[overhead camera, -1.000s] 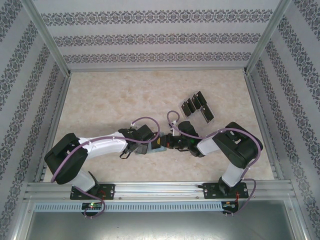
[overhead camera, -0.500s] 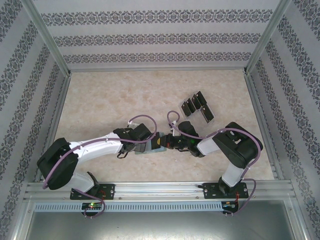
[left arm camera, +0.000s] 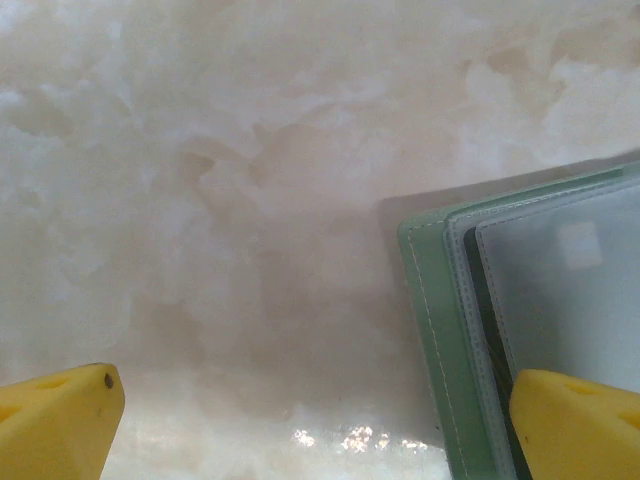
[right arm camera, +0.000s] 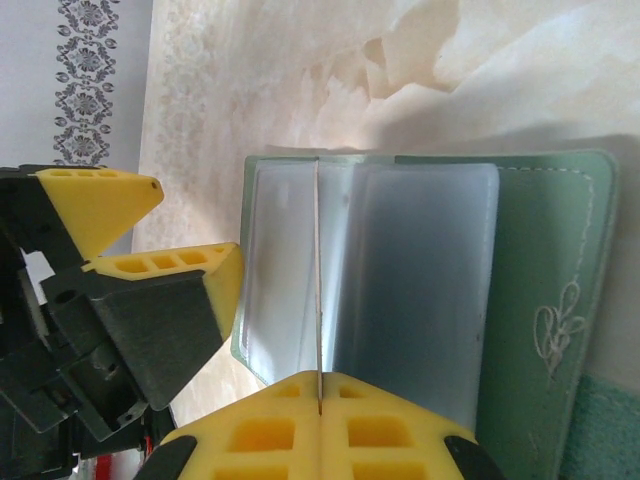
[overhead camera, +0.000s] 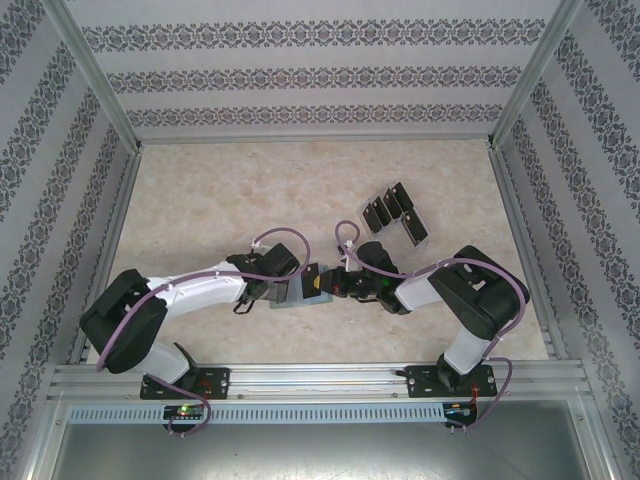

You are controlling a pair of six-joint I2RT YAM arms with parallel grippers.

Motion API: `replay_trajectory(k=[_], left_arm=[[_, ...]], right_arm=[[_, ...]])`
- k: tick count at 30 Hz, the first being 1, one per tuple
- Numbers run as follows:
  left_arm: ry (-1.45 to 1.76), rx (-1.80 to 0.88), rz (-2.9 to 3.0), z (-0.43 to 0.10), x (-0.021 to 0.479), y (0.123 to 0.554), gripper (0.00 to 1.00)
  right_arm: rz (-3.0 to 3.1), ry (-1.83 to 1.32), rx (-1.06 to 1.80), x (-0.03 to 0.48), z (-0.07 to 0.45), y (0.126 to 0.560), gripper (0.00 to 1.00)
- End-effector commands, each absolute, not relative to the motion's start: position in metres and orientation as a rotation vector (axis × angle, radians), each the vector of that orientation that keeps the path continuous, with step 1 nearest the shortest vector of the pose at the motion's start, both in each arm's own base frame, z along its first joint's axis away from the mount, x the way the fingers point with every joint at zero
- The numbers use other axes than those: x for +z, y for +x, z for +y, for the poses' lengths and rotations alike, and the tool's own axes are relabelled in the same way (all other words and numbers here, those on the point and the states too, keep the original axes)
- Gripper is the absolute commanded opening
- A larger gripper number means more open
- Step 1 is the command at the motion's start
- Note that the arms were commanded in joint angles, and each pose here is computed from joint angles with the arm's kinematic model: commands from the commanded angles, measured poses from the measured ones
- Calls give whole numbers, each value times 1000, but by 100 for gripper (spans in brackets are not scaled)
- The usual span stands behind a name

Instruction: Put the credit cards into the card holder

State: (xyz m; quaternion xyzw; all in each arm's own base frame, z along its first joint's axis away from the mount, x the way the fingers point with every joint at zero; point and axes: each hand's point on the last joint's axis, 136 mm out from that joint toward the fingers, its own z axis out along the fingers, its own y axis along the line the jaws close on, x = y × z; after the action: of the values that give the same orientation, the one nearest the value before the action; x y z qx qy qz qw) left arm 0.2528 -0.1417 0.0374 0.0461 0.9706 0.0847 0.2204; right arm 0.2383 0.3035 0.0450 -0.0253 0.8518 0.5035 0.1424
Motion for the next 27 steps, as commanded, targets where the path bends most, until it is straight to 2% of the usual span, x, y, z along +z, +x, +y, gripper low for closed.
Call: replay_trajectory(k=[1,22,27], left_arm=[[142,257,2696,-136,27,252,100],[105,308,2719,-117,20,243,100],[79,272,2682,-119,35,248,100]], right_arm=[[2438,-72,1473,51,302,240,0],[2424,-51,1512,55,307,247,0],[2425,-48,1513,55,309,248,0]])
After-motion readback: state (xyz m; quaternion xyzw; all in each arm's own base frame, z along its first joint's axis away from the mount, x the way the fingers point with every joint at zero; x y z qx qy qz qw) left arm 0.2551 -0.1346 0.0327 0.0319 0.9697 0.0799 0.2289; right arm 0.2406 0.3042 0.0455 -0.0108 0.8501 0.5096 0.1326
